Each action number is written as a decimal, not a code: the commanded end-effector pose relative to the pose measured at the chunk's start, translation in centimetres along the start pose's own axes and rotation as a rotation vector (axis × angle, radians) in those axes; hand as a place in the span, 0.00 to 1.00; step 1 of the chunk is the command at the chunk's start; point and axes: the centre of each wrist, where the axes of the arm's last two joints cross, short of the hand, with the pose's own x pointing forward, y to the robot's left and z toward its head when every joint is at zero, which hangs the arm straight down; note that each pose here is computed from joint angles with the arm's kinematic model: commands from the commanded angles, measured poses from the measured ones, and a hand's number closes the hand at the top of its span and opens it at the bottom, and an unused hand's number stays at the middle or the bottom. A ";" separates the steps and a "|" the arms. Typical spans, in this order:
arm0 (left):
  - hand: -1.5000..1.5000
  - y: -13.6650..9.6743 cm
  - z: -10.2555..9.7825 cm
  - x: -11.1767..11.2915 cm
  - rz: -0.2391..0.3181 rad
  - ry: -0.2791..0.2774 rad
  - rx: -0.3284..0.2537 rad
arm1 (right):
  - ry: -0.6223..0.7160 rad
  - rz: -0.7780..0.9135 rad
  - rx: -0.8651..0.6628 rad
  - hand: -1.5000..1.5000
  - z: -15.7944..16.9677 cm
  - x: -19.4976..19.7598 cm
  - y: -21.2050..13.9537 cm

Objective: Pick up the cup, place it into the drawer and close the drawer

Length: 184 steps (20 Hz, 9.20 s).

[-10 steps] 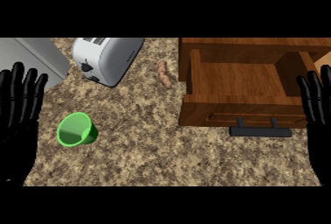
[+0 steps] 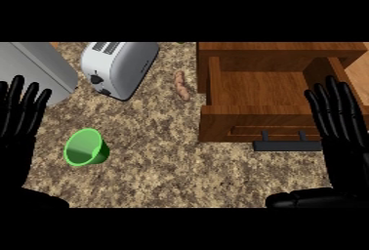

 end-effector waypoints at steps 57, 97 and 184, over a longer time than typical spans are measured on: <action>0.00 6.8 10.4 -16.5 -0.024 0.311 0.153 | 0.004 -0.047 0.034 0.00 -0.5 1.4 -0.4; 0.00 8.1 8.6 -23.1 0.129 0.310 0.180 | 0.017 -0.038 0.065 0.00 -3.3 3.2 -0.6; 1.00 -22.2 -24.4 -5.3 0.012 0.042 -0.043 | 0.043 -0.035 0.048 0.00 -1.5 0.6 -1.1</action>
